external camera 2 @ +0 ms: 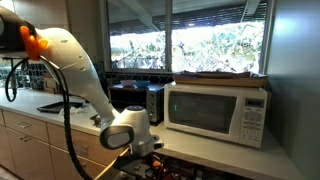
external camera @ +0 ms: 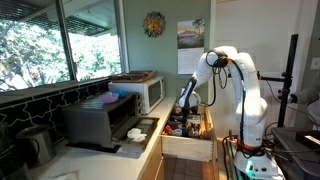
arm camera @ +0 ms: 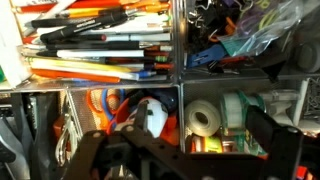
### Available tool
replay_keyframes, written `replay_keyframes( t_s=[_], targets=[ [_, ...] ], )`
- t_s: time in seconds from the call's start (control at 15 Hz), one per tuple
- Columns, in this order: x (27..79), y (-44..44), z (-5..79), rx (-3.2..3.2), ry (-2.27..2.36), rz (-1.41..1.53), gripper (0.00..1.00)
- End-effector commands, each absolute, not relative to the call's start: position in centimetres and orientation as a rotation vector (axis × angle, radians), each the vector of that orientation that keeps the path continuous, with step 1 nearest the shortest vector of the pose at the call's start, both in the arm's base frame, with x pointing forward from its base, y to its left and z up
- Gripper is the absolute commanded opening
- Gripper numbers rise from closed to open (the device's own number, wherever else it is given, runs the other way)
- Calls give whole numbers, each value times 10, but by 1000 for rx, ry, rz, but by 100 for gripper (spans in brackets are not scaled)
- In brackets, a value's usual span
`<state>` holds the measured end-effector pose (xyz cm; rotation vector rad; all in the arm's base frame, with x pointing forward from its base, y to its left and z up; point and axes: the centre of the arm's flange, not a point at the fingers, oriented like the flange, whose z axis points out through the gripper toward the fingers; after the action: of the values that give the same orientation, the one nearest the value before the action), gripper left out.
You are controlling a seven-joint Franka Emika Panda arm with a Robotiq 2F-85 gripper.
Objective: Remove the orange packet from the drawer and put it on the counter
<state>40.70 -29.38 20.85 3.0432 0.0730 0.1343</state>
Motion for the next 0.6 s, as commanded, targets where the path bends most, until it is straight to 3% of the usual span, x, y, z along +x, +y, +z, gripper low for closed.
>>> replay_keyframes(
  t_s=[0.0,0.53],
  targets=[
    [396,-313,179,3053,132,166,99],
    [407,-350,189,2934,344,193,100]
  ],
)
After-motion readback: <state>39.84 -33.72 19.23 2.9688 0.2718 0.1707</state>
